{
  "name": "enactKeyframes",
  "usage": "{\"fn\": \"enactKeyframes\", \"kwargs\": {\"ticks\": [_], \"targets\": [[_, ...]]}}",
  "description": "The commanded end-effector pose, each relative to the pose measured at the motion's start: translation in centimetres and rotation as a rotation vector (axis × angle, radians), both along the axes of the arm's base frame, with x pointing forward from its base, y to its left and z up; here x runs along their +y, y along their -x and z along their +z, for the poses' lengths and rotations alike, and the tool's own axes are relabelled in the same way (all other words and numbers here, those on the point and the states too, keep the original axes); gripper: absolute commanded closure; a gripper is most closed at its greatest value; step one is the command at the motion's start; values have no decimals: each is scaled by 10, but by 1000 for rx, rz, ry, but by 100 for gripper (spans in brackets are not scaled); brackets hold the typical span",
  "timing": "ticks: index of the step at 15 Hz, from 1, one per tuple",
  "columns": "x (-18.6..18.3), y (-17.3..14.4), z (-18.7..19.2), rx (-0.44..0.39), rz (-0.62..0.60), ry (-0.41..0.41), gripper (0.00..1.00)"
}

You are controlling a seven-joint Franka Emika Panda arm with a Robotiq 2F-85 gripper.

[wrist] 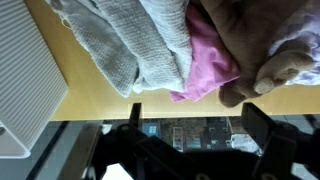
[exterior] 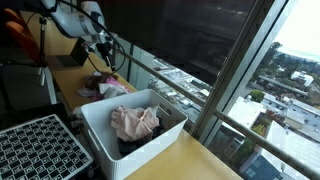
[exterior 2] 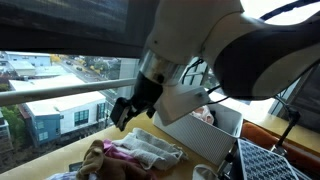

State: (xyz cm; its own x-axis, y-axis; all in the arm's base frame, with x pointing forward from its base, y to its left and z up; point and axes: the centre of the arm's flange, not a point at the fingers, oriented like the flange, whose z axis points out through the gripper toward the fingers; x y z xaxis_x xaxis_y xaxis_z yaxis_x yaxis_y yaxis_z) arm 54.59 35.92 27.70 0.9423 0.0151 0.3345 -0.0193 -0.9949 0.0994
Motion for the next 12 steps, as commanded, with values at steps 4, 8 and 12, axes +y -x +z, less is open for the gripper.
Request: {"fn": "enactKeyframes", "kwargs": {"ticks": [4, 8, 12], "targets": [[31, -101, -118, 105, 85, -46, 0], [56, -96, -177, 241, 59, -137, 0], [55, -85, -202, 310, -2, -173, 26]]}}
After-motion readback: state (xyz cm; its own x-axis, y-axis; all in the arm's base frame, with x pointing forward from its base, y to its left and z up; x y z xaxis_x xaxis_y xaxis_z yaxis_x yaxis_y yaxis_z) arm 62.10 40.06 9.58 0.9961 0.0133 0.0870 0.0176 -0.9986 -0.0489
